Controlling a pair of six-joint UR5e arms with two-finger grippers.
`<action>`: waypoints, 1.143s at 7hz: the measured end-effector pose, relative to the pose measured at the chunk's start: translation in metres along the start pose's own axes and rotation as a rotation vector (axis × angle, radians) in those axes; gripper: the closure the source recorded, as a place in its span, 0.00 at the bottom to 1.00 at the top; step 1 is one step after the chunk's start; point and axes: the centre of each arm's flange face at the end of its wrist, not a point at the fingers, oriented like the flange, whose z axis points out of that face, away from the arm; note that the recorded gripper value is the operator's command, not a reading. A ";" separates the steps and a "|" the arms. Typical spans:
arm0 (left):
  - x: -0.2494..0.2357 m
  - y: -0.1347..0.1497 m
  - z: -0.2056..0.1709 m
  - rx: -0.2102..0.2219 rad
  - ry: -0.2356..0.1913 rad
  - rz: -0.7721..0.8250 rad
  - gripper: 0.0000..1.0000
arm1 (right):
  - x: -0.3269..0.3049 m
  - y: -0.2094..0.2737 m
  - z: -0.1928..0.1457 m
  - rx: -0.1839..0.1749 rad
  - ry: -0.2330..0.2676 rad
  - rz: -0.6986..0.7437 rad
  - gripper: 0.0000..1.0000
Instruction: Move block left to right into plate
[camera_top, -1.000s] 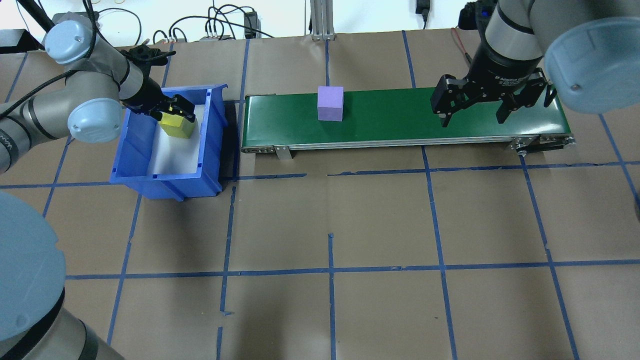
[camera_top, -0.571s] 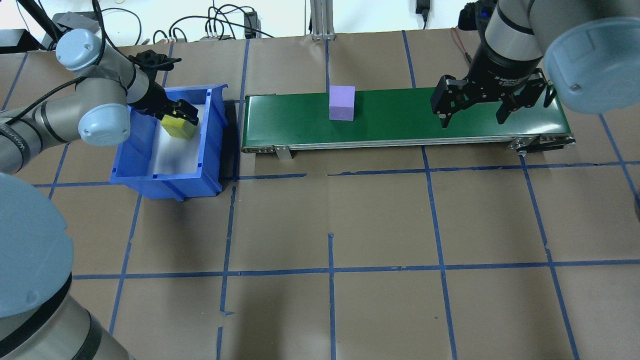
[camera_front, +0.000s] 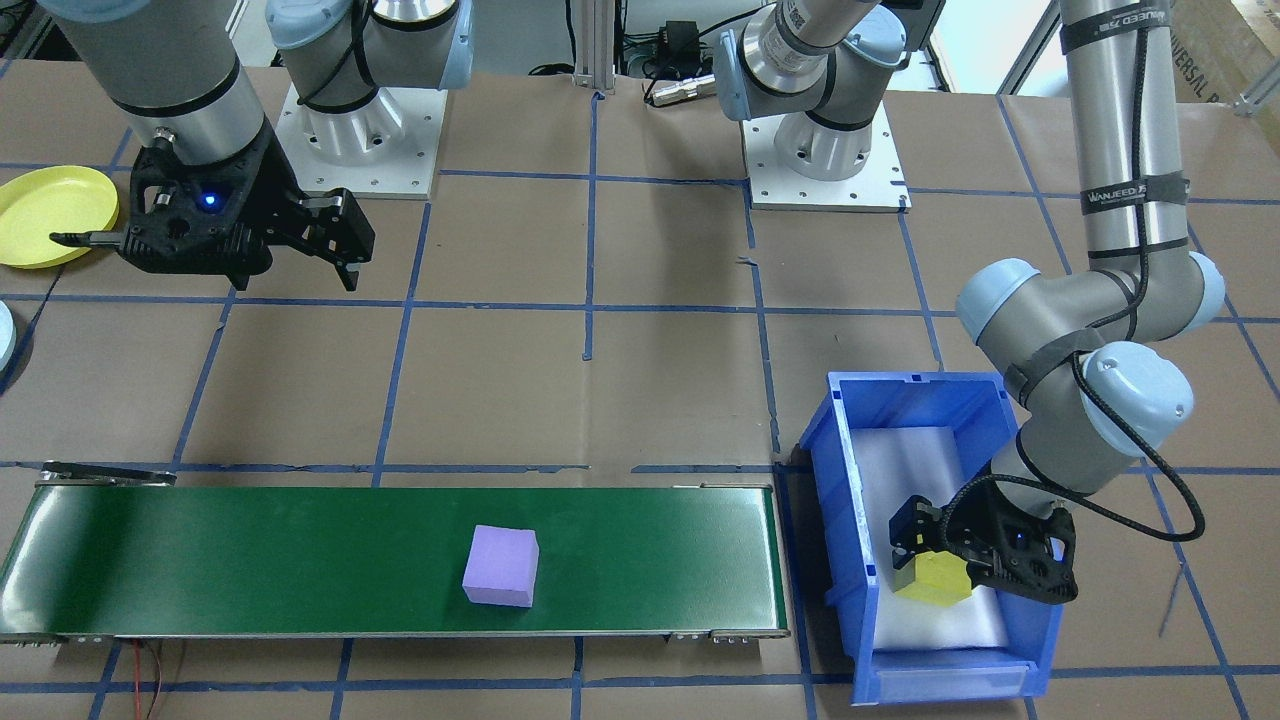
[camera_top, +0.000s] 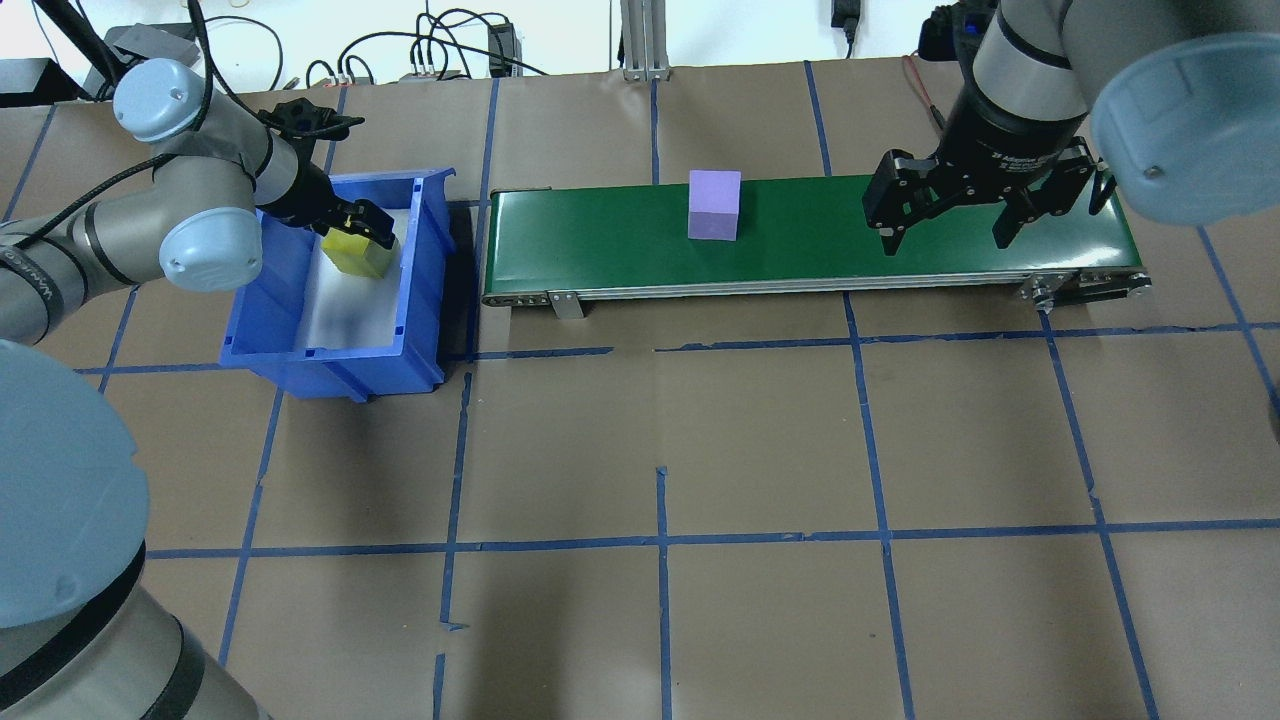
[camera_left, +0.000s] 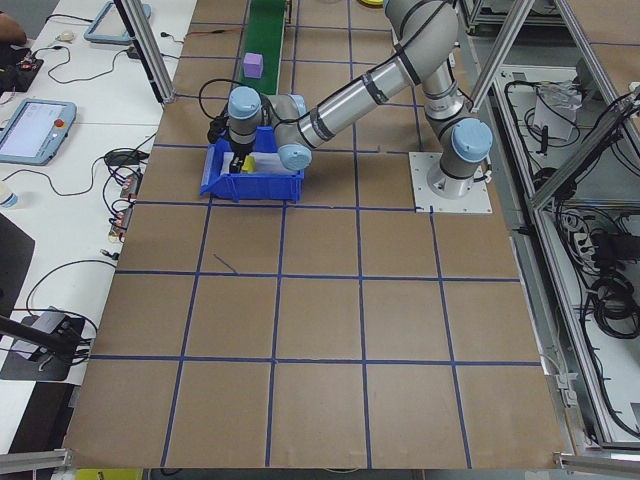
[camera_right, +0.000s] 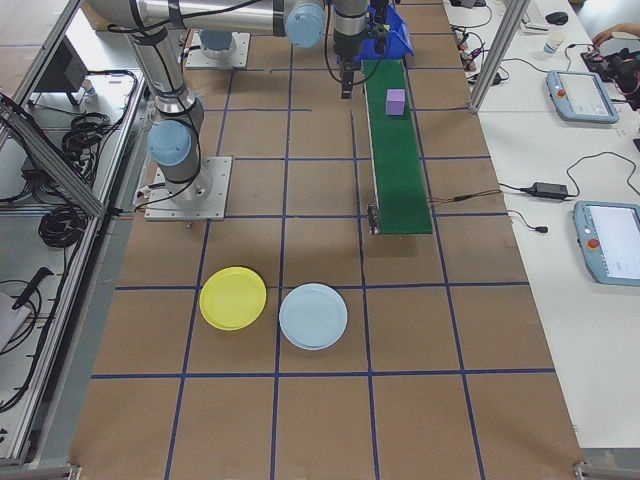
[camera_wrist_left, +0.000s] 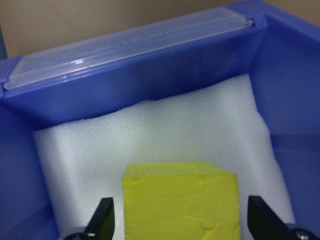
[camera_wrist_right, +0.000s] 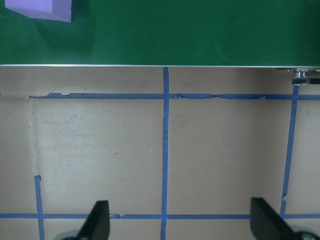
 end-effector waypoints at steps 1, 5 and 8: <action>0.008 -0.003 -0.032 0.031 -0.020 0.005 0.54 | 0.014 -0.006 0.000 0.003 -0.008 -0.038 0.00; 0.148 -0.014 -0.182 0.163 -0.014 -0.035 0.54 | 0.138 -0.048 0.036 -0.010 -0.059 -0.004 0.00; 0.251 -0.023 -0.151 0.157 0.058 -0.060 0.53 | 0.235 -0.094 0.107 0.055 -0.038 -0.062 0.00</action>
